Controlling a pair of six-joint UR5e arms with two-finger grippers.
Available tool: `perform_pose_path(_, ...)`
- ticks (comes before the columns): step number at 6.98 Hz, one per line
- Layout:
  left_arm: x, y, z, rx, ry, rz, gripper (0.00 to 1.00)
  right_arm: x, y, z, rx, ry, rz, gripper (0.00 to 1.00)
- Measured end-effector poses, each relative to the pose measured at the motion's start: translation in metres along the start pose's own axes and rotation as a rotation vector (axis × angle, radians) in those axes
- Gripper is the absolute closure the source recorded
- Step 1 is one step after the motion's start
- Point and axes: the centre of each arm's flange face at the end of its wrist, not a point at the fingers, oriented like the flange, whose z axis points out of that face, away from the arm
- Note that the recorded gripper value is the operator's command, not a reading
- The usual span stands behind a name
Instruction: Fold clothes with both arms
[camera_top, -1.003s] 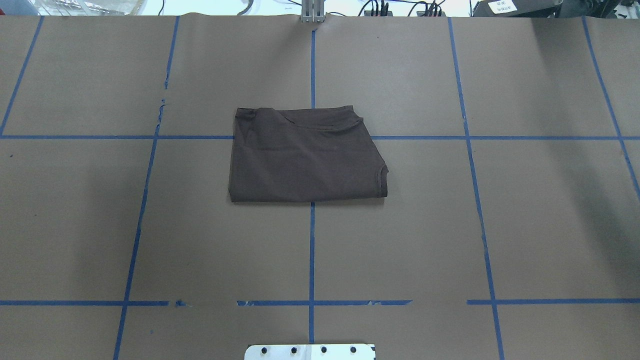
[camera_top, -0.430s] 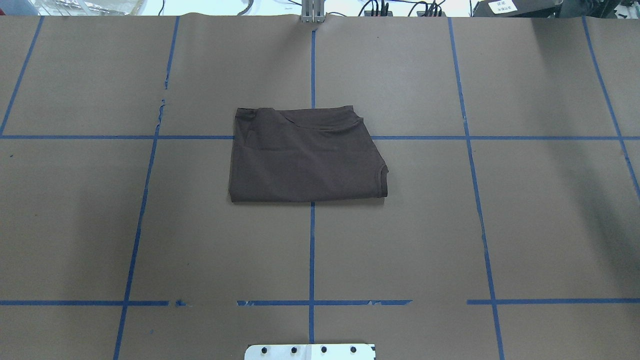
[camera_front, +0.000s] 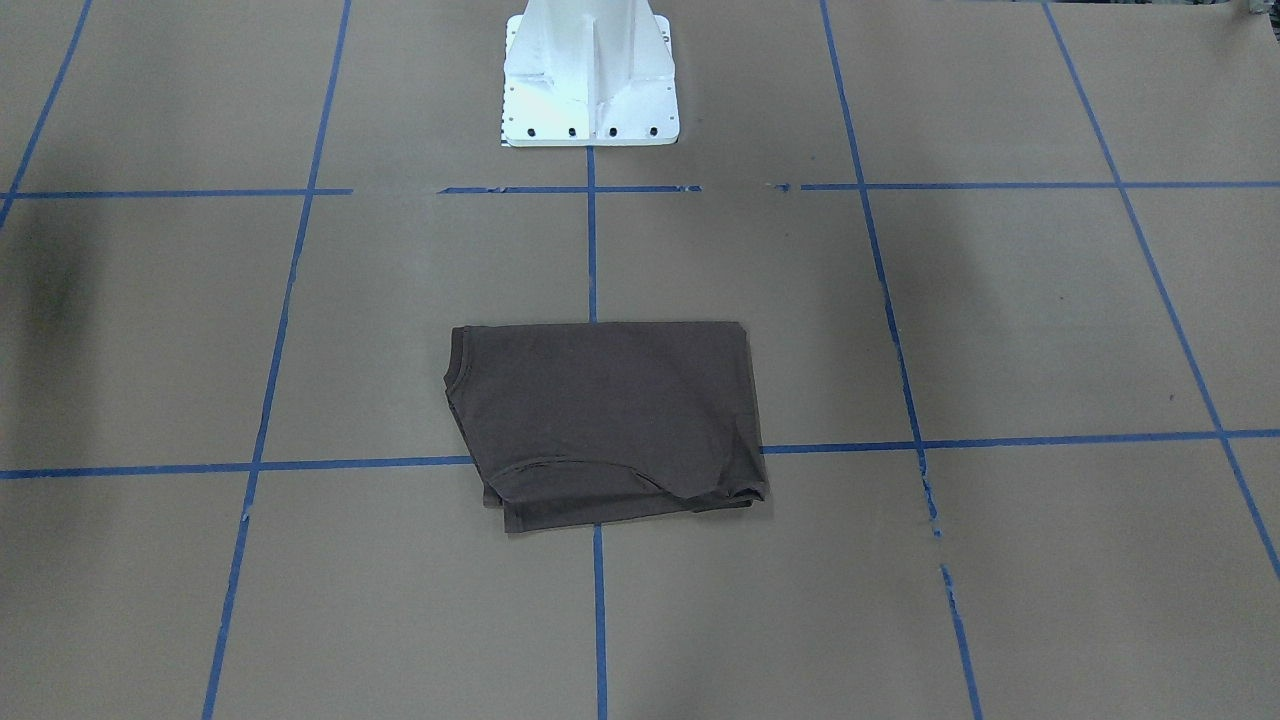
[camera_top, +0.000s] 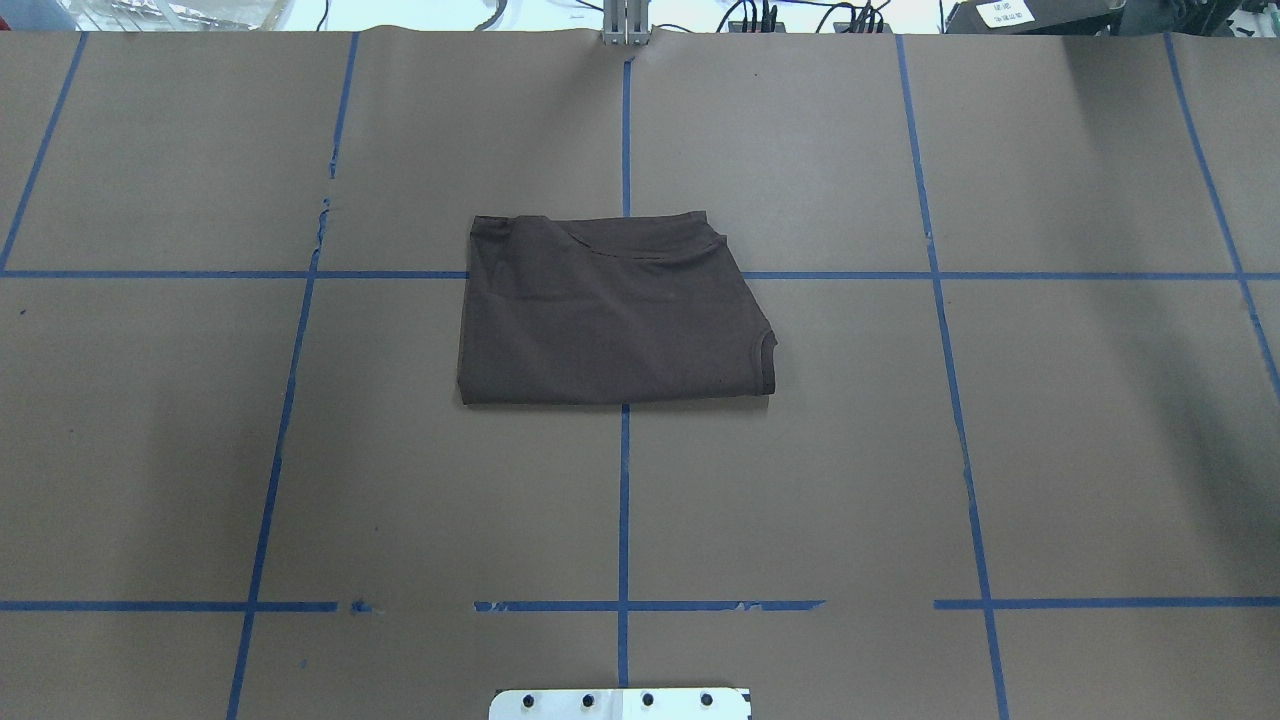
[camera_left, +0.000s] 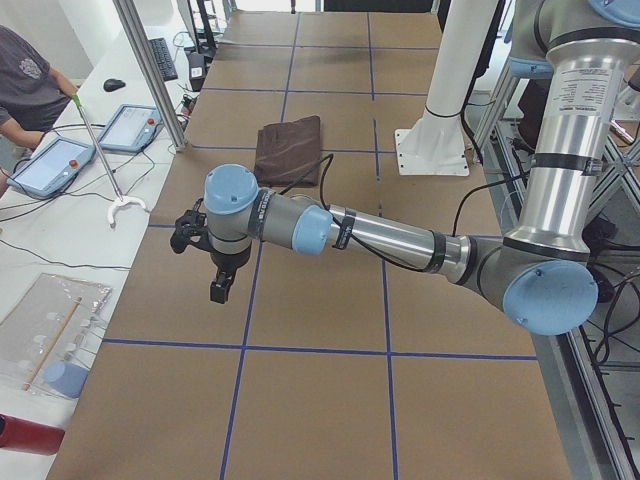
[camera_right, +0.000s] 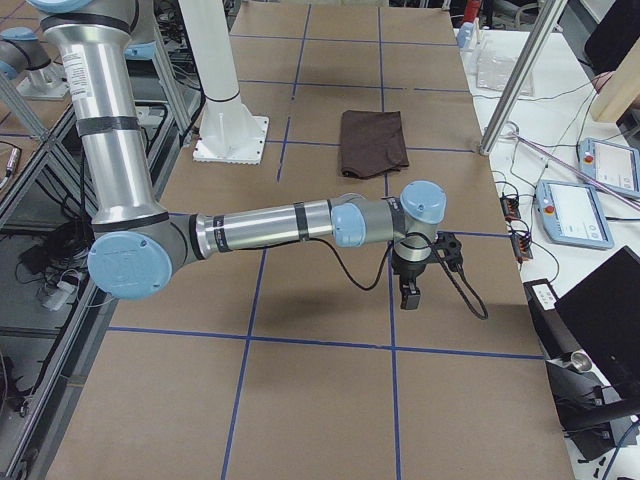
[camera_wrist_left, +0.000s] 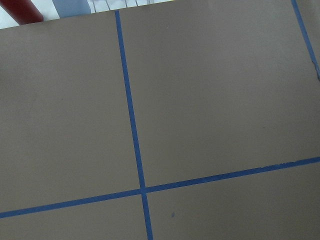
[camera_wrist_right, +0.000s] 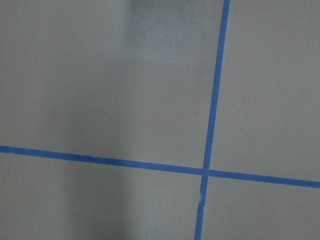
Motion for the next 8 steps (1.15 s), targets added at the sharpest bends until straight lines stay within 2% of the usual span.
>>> perform_pose_path(3, 0.001, 0.011, 0.022, -0.039, -0.002, 0.005, 0.00, -0.004, 0.003, 0.000, -0.032, -0.024, 0.023, 0.00)
perform_pose_path(5, 0.002, 0.022, 0.036, -0.065, 0.005, 0.008, 0.00, -0.011, 0.007, 0.001, -0.039, -0.116, 0.026, 0.00)
perform_pose_path(6, 0.003, 0.023, 0.038, -0.067, 0.008, 0.009, 0.00, -0.013, 0.010, 0.002, -0.043, -0.145, 0.027, 0.00)
perform_pose_path(8, 0.007, 0.021, 0.036, -0.061, 0.011, 0.019, 0.00, -0.014, 0.020, 0.000, -0.035, -0.152, 0.018, 0.00)
